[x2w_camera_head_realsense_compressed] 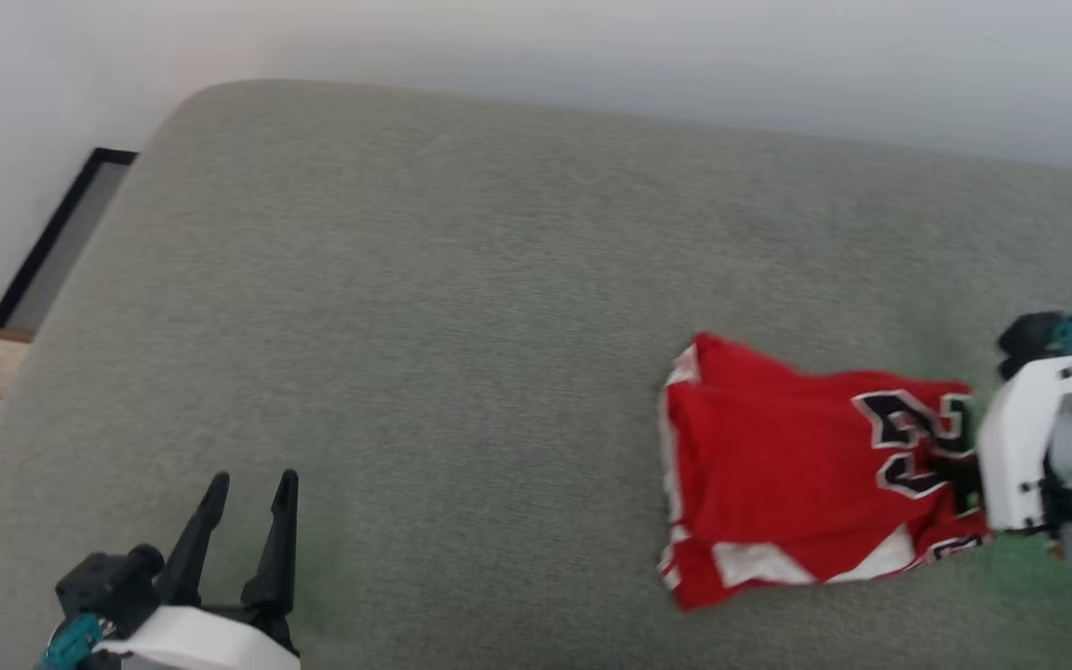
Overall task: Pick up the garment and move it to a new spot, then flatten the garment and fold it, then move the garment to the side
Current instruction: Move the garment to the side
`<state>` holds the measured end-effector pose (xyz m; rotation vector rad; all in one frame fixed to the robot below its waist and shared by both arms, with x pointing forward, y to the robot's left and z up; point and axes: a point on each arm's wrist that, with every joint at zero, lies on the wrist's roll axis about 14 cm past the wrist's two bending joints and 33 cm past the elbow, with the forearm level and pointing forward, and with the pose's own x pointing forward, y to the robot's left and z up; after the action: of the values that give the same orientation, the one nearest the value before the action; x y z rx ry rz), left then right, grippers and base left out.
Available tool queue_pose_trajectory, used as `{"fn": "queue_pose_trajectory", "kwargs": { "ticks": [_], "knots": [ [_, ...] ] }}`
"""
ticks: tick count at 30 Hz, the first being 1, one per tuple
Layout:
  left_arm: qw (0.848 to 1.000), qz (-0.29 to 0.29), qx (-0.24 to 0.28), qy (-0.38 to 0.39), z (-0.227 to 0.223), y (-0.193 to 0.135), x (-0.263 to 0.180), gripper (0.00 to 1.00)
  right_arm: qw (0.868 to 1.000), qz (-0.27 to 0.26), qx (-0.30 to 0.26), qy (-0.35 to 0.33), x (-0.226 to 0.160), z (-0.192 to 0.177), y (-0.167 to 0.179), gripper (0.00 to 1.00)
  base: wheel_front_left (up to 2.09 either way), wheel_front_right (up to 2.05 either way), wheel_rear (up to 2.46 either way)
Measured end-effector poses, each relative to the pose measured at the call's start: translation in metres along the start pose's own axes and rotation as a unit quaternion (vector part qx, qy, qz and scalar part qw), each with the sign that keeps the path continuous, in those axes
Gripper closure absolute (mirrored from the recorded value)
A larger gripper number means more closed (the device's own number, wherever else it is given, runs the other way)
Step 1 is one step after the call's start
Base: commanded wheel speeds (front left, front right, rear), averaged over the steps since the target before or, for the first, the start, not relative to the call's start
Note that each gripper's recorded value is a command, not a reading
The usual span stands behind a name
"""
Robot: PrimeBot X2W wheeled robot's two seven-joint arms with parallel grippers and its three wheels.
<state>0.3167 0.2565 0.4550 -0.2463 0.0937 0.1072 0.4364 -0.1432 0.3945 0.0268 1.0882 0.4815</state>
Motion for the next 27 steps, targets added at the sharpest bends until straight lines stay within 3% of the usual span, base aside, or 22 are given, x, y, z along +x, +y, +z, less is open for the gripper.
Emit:
{"fn": "queue_pose_trajectory", "kwargs": {
  "ticks": [13, 27],
  "knots": [
    [0.993, -0.12, 0.013, 0.0, 0.002, -0.072, 0.058, 0.0, 0.987, -0.134, 0.005, -0.088, -0.072, 0.022, -0.1, 1.0, 0.0, 0.0, 0.0],
    [0.963, -0.268, 0.014, 0.009, -0.01, -0.176, 0.11, 0.0, 0.946, -0.282, -0.002, -0.158, -0.154, 0.027, -0.19, 1.0, 0.0, 0.0, 0.0]
  ]
}}
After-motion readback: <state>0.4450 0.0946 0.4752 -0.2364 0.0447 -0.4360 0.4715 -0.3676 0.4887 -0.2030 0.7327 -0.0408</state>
